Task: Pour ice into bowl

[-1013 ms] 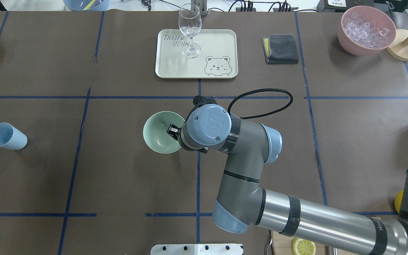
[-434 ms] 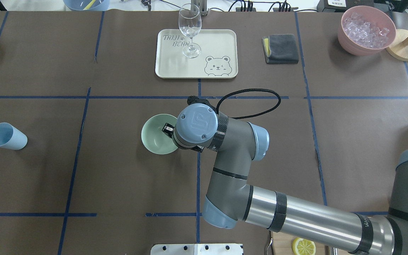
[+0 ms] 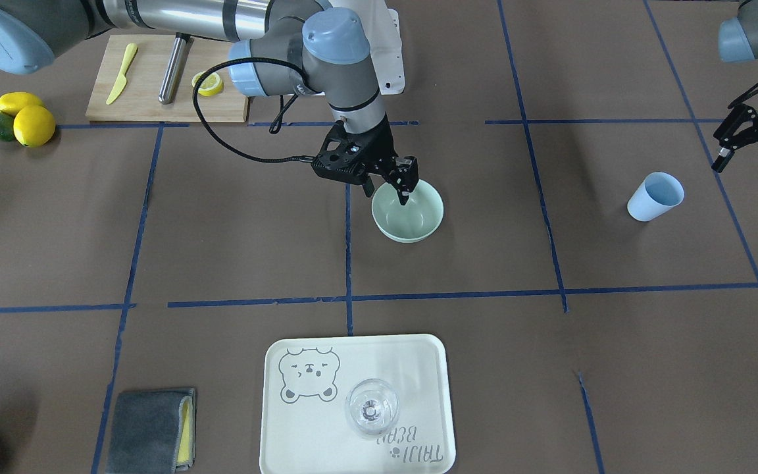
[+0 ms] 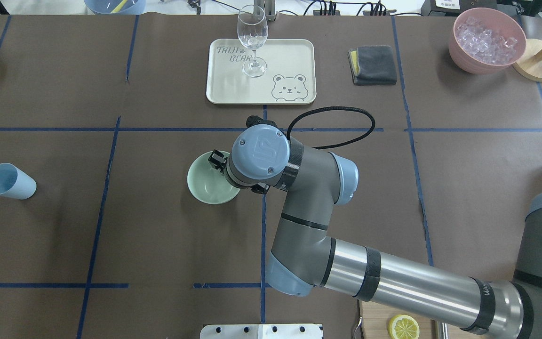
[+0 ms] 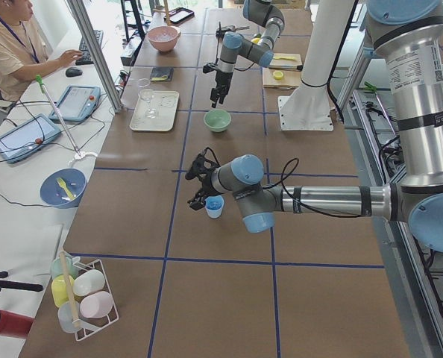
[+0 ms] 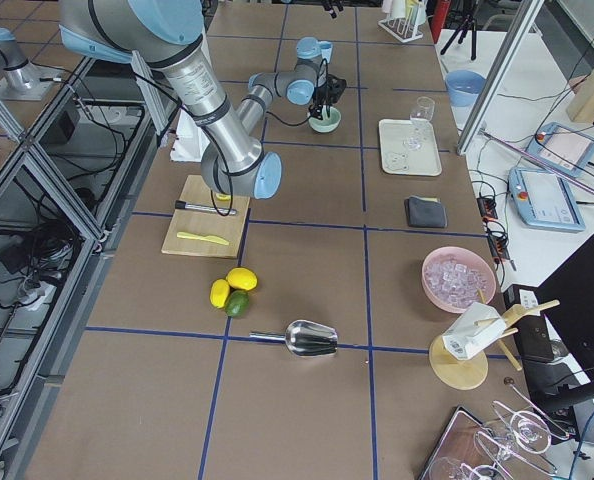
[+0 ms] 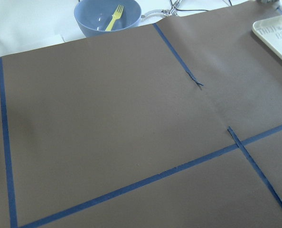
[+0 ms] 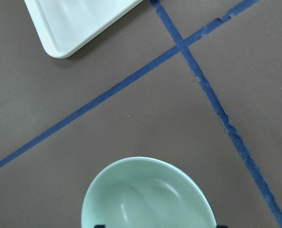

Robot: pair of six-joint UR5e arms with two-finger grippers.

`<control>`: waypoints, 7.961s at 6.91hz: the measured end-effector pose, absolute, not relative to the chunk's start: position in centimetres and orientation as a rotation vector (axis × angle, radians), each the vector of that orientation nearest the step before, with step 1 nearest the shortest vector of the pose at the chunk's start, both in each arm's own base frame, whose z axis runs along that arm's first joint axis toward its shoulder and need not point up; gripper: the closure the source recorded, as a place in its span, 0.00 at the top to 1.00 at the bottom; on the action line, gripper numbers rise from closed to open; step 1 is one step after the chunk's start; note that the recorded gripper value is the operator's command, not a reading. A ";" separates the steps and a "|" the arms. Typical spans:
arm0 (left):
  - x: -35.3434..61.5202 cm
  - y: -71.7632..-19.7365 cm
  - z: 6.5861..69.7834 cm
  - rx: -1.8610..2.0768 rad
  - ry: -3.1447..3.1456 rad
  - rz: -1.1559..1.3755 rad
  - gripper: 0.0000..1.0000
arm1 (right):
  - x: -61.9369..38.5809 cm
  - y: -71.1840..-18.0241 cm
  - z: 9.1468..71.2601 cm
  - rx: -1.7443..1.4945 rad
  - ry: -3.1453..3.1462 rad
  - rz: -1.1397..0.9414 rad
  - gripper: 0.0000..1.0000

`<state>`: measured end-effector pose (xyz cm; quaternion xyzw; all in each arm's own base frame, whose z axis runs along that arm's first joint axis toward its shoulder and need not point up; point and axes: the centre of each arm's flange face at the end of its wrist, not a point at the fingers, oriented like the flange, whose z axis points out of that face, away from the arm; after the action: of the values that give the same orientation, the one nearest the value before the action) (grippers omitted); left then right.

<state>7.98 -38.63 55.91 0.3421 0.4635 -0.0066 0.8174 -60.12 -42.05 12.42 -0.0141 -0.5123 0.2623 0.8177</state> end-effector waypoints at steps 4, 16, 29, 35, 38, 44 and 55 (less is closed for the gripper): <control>11.3 -32.4 58.8 0.730 0.998 -0.270 0.98 | -57.1 -44.4 15.3 0.004 -1.098 0.560 1.00; 29.9 -25.3 64.5 1.103 0.735 -0.473 0.98 | -50.0 -49.0 15.7 0.044 -1.237 0.532 1.00; 32.0 -31.5 67.7 1.147 0.622 -0.577 0.00 | -49.1 -48.8 15.6 0.051 -1.244 0.533 1.00; 34.2 -33.4 53.3 1.354 0.633 -0.355 0.00 | -47.8 -49.1 16.0 0.060 -1.245 0.546 1.00; 35.8 -33.0 45.5 1.481 0.494 -0.135 0.00 | -42.5 -49.8 19.5 0.044 -1.235 0.542 1.00; 50.2 -33.5 33.6 1.450 0.032 0.387 0.00 | -36.2 -49.2 21.5 0.073 -1.244 0.559 1.00; 53.5 -32.0 31.5 1.278 -0.918 1.149 0.00 | -34.2 -49.3 21.2 0.083 -1.254 0.583 1.00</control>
<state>53.54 -32.05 31.47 0.5424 -0.3898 0.4879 0.5620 -34.24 -49.27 21.20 0.0383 -0.5780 0.2688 0.7696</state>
